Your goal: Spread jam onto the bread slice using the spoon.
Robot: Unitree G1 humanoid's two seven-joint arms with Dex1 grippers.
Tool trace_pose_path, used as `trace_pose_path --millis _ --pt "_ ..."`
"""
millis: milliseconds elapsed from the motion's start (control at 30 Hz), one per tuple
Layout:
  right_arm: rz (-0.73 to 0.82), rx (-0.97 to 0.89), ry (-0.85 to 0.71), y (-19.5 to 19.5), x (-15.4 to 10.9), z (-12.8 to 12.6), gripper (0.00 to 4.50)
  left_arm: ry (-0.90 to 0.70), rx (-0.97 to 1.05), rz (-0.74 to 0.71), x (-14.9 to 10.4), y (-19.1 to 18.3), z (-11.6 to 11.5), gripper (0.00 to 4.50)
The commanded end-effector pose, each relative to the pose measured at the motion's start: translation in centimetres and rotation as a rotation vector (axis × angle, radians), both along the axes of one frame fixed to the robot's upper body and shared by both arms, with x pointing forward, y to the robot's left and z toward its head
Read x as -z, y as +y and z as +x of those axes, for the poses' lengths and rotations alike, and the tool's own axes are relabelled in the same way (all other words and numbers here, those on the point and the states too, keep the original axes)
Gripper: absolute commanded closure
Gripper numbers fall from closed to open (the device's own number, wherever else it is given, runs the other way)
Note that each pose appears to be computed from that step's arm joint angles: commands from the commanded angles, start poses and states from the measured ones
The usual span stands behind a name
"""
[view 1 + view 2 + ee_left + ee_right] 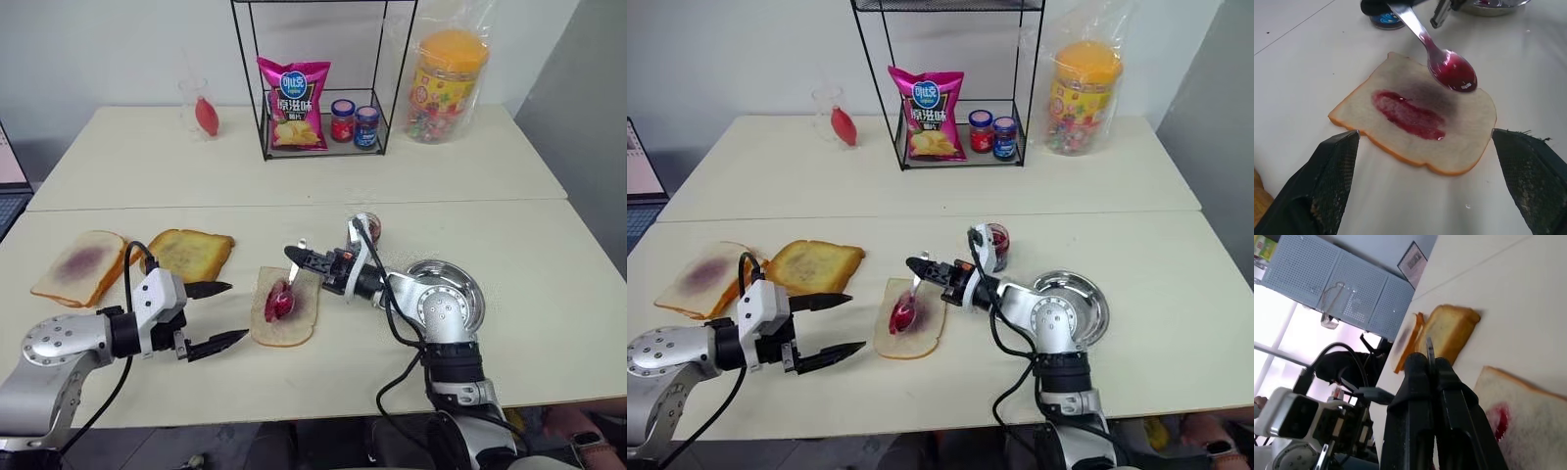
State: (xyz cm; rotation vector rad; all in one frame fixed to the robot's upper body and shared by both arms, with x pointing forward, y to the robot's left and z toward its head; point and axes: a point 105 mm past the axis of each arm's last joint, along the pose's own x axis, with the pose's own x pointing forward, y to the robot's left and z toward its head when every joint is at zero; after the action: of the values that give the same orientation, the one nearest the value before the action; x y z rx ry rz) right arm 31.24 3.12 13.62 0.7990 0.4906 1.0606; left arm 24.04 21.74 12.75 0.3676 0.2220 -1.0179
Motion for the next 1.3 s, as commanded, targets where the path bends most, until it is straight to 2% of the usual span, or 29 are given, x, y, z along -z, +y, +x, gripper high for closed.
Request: trace_pose_path --millis 33,300,500,733,867,933,1100,1200,1300 --pt "-0.067 -0.025 -0.006 0.3 2.5 -0.5 4.43 -0.02 0.015 0.015 -0.6 -0.2 0.0 0.0" --pt "-0.107 0.068 -0.126 -0.6 2.1 2.2 4.43 -0.018 0.018 0.016 -0.7 -0.3 -0.1 0.0" --pt "-0.087 0.152 -0.192 -1.2 -0.1 4.5 4.43 -0.023 0.02 0.016 -0.8 -0.4 0.1 0.0" --pt "-0.062 0.166 -0.241 -1.6 -2.4 5.4 4.43 -0.027 0.023 0.014 -0.9 -0.5 0.3 0.0" --pt "-0.021 0.134 -0.246 -1.4 -3.8 4.8 4.43 -0.028 0.024 0.015 -0.9 -0.4 0.5 0.0" --pt "0.022 0.079 -0.249 -1.3 -5.1 3.5 4.43 -0.032 0.026 0.016 -1.5 -0.1 0.8 0.0" --pt "0.047 -0.028 -0.336 -3.2 -8.1 -0.4 4.43 -0.083 0.079 0.033 -5.1 -0.4 2.6 0.0" --pt "-0.024 0.055 -0.426 -6.9 -9.3 -1.9 4.43 -0.127 0.173 0.087 -7.5 -1.7 4.0 0.0" --pt "-0.059 0.18 -0.45 -9.3 -10.1 -2.1 4.43 -0.116 0.266 0.086 -8.0 -3.5 4.1 0.0"
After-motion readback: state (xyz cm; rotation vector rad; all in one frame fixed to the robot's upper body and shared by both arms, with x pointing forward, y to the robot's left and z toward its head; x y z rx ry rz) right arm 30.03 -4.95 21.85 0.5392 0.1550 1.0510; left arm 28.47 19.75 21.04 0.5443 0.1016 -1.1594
